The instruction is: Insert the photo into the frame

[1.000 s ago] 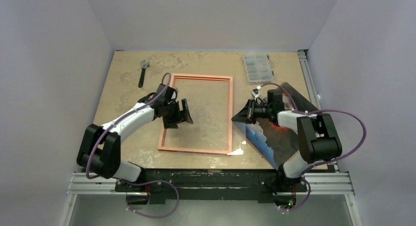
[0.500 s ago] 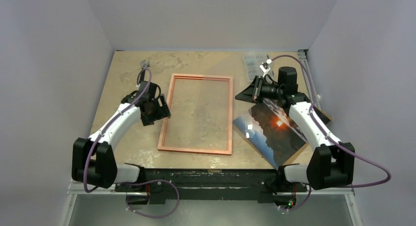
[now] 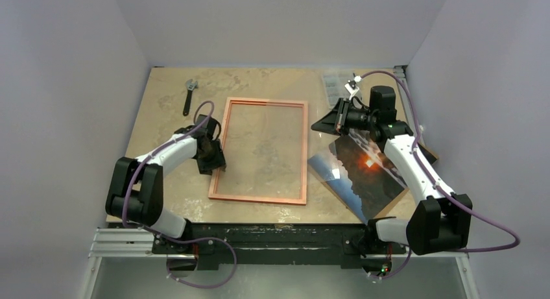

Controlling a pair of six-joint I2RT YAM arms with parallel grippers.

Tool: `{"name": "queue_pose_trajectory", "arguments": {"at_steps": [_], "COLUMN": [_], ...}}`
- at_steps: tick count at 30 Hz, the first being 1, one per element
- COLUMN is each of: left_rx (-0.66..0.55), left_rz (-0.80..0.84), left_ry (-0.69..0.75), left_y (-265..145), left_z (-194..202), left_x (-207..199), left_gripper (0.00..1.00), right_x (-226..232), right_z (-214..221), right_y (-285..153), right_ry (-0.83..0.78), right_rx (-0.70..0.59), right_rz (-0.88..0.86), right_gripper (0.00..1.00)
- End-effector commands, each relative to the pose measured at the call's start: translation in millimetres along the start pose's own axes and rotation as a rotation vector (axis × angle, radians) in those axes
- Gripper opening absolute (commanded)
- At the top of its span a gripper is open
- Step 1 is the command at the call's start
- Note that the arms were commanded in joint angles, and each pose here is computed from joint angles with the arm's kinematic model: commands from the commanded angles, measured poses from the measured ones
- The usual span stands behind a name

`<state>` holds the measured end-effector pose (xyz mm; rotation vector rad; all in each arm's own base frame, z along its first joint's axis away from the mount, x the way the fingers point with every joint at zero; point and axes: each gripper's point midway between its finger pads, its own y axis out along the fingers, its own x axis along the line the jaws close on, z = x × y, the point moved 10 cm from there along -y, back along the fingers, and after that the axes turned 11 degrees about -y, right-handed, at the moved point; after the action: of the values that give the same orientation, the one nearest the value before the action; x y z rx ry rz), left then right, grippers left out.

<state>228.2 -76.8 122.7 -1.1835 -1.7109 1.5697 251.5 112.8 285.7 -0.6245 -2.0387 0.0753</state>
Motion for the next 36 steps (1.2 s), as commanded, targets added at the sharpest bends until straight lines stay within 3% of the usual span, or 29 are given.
{"name": "queue_pose_trajectory", "arguments": {"at_steps": [1, 9, 11, 15, 20, 23, 29, 36], "left_rx": [-0.012, -0.014, -0.018, -0.047, -0.099, -0.085, -0.095, -0.068], "left_rz": [0.017, -0.019, -0.031, 0.004, 0.163, 0.273, 0.342, 0.371], "left_ry": [0.065, 0.085, 0.083, 0.079, 0.053, 0.024, -0.065, -0.182], "left_y": [-1, -3, -5, -21, -54, -65, -81, -61], "left_z": [5, 16, 16, 14, 10, 3, -20, -27], "left_x": [-13, -17, -16, -17, -22, -26, -19, 8], "left_gripper": [0.46, 0.31, 0.38, 0.61, 0.74, 0.74, 0.70, 0.61], "right_x": [22, 19, 17, 15, 12, 13, 20, 32], "right_z": [-13, -12, -12, -13, -15, -15, -16, -9], "right_y": [-7, -6, -5, -4, 1, 11, 39, 74], "right_ry": [-0.056, -0.054, -0.054, -0.058, -0.064, -0.064, -0.079, -0.091], "right_rx": [-0.034, -0.034, -0.033, -0.037, -0.038, -0.031, -0.035, -0.069], "right_rz": [-0.054, -0.041, -0.030, -0.019, -0.014, -0.028, -0.042, -0.003], "right_gripper": [0.00, 0.00, 0.00, 0.00, 0.00, 0.00, 0.00, 0.00]}}
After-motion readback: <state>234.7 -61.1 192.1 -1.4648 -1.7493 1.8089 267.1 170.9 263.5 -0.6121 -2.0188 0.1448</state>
